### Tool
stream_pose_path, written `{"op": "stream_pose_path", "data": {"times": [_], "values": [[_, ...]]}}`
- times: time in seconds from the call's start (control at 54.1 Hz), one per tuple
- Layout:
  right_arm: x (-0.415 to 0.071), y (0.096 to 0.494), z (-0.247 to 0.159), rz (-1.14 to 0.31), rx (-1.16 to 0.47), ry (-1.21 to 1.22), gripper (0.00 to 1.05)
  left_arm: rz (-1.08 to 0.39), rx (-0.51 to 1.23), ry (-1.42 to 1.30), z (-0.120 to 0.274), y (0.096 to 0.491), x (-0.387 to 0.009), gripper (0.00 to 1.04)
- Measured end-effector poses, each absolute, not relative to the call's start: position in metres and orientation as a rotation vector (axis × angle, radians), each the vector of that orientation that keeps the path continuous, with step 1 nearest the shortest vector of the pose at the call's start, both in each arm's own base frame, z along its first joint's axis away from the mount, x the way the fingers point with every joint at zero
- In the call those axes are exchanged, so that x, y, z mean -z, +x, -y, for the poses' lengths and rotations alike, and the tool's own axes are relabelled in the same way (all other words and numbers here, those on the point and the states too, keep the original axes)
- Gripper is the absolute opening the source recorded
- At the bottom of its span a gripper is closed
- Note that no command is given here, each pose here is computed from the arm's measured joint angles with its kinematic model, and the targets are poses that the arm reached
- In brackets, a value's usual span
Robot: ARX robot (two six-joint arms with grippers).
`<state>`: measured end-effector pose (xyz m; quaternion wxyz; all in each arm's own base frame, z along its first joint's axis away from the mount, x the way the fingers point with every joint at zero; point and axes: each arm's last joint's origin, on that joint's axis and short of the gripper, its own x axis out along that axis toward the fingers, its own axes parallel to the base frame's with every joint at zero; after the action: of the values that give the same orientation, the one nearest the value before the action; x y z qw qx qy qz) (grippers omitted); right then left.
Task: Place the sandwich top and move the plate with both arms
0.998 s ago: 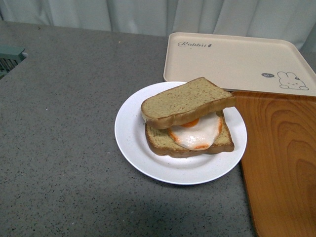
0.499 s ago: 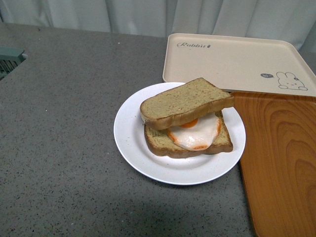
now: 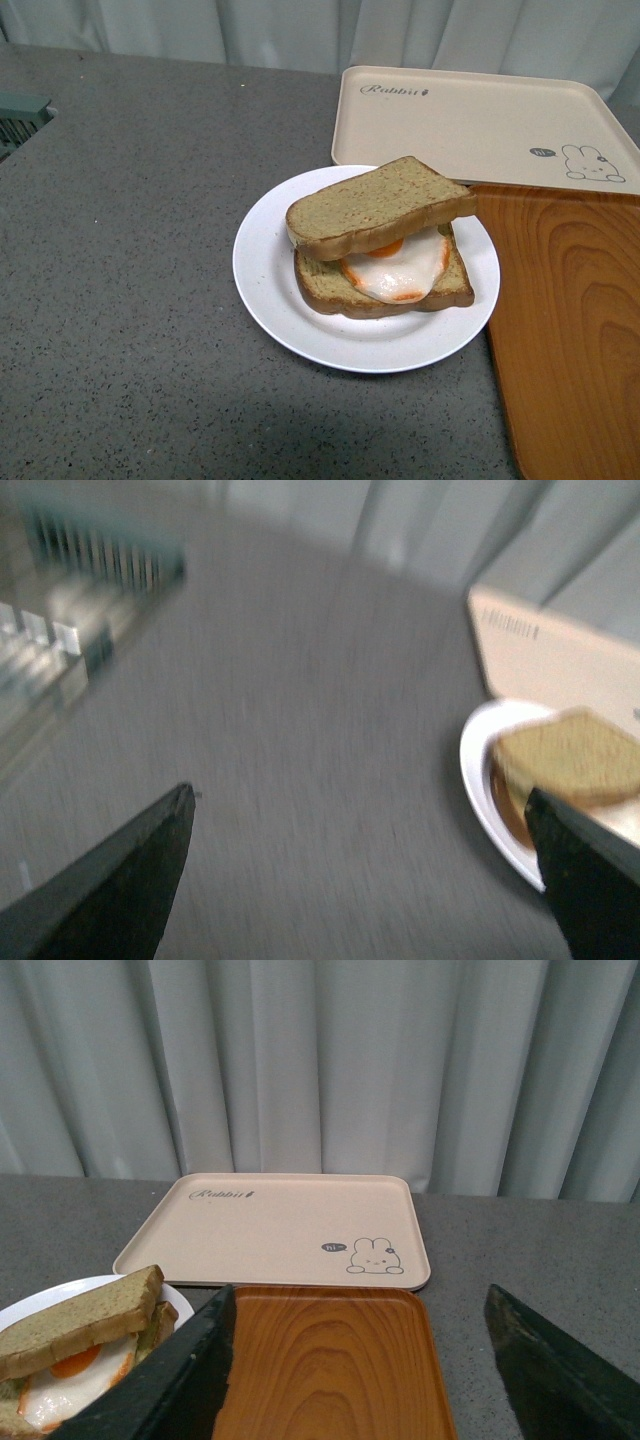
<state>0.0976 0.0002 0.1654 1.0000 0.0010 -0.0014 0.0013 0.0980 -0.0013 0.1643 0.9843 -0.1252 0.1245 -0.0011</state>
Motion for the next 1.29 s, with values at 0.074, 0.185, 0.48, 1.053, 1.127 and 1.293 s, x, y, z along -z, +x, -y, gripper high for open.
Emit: {"op": "stream_pose_path", "data": {"times": [0.074, 0.185, 0.48, 1.053, 1.127, 1.293], "values": [[-0.165, 0.098, 0.0, 0.004, -0.003, 0.002, 0.9, -0.368, -0.034, -0.466, 0.002, 0.1, -0.156, 0.98], [-0.165, 0.098, 0.0, 0.003, -0.002, 0.003, 0.96, -0.397, -0.055, -0.635, 0.006, 0.108, -0.157, 0.98], [-0.165, 0.098, 0.0, 0.003, -0.002, 0.003, 0.96, -0.499, -0.028, -0.881, 0.037, 0.178, -0.148, 0.98], [-0.165, 0.098, 0.0, 0.003, -0.003, 0.003, 0.96, -0.59, -0.158, -0.985, 0.075, 0.26, -0.088, 0.98], [-0.165, 0.098, 0.0, 0.003, -0.002, 0.003, 0.96, -0.602, -0.142, -1.003, 0.084, 0.264, -0.082, 0.98], [-0.165, 0.098, 0.0, 0.003, -0.003, 0.003, 0.96, -0.616, -0.126, -1.069, 0.099, 0.266, -0.07, 0.98]]}}
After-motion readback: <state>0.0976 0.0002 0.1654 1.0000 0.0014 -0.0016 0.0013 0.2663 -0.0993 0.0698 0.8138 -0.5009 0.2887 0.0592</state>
